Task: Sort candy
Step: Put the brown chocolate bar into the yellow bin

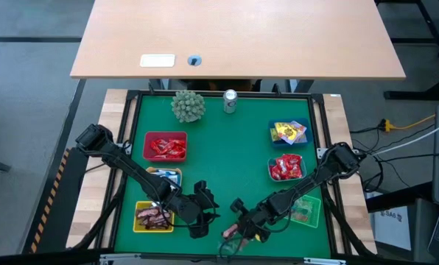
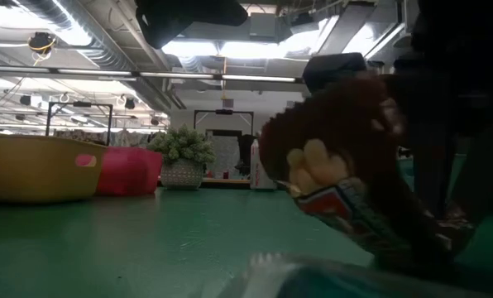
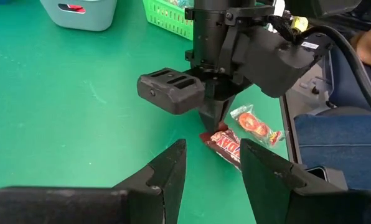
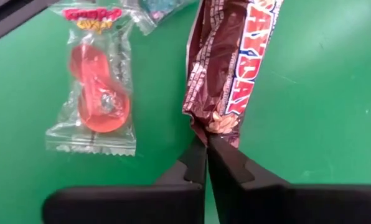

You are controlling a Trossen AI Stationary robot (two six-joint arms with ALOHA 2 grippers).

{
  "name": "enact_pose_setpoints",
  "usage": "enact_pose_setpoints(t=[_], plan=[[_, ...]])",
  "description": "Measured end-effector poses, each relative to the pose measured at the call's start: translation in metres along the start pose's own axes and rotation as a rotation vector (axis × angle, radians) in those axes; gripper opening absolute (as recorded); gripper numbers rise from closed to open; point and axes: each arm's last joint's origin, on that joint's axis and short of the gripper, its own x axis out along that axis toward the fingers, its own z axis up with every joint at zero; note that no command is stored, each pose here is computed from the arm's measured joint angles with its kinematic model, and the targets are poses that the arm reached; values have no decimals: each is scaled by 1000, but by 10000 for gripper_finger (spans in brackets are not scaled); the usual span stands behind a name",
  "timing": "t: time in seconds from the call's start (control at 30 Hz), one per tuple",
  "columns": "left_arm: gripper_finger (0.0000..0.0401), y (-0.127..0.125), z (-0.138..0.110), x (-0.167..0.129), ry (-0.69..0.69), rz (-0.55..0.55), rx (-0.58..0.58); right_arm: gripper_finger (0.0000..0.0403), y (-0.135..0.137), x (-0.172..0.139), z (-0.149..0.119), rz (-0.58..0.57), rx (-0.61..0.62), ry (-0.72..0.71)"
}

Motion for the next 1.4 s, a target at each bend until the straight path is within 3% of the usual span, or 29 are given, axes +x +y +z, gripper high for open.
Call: enact_pose_setpoints(t=[0.2,0.37,0.6,0.73,0.93,1.4], plan=[[137,0,0,0,1,-1,6,5,-2,-2,5,3,61,-3],[137,-8,-6,-3,58,-104,137,2,-6,-5,12,40,87,-26],[137,-31,-28,-7,102,-177,273,1,-25,-5,6,64,239,-25],[137,-39,-48,2,108,-115,356,1,-35,-5,3,56,308,-27],[137,-36,-60,14,71,29,380,0,-41,-6,1,69,325,-36],[137,-30,-57,19,62,66,370,0,-41,-6,3,79,363,-47]])
